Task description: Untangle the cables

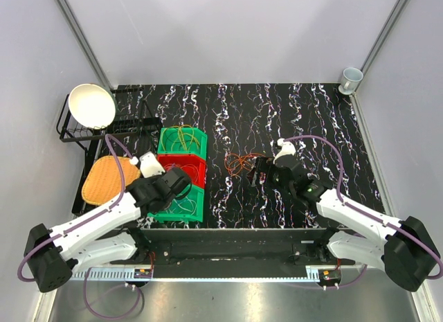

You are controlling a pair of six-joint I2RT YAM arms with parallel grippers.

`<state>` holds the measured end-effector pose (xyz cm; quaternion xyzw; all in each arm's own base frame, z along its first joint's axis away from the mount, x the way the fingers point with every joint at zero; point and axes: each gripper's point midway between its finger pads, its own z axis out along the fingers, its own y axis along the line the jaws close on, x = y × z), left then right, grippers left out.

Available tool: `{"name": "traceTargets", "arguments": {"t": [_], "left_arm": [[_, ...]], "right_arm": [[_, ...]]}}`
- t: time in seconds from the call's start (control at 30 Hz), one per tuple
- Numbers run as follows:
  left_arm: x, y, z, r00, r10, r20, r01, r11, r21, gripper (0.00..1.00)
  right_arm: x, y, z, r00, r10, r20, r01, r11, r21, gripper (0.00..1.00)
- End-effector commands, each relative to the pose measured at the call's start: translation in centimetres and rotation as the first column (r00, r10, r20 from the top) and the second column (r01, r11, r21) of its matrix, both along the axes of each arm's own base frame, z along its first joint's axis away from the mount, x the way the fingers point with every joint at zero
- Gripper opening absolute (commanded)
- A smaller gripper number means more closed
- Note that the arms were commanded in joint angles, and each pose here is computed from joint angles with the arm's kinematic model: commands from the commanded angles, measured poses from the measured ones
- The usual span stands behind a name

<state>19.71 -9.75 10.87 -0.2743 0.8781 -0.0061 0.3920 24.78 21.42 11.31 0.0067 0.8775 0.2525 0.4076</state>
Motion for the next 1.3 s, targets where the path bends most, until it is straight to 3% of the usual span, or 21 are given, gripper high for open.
{"name": "traceTargets", "arguments": {"t": [0.0,0.17,0.53,1.1,1.27], "left_arm": [[0.9,-0.1,0.4,0.998,0.045,0.038,-0.044,0.999,-0.025,0.00],[-0.5,-0.1,-2.0,0.999,0.052,-0.015,-0.053,0.996,-0.075,0.00],[-2.3,-1.1,-0.7,1.000,-0.022,-0.022,0.017,0.979,-0.201,0.00],[-5.3,-2.1,-4.0,0.984,-0.065,-0.166,0.027,0.974,-0.224,0.01],[-5.5,-2.2,-4.5,0.980,-0.068,-0.189,0.026,0.976,-0.217,0.07]], "right_arm": [[1.1,0.9,2.6,0.997,0.007,0.072,-0.011,0.999,0.047,0.98],[1.0,0.8,2.6,0.997,0.005,0.074,-0.008,0.999,0.047,0.98],[1.1,0.8,2.5,0.997,0.003,0.073,-0.006,0.999,0.046,0.98],[1.1,0.7,2.5,0.998,-0.005,0.070,0.002,0.999,0.046,0.99],[1.1,0.7,2.5,0.997,-0.004,0.072,0.001,0.999,0.046,0.99]]}}
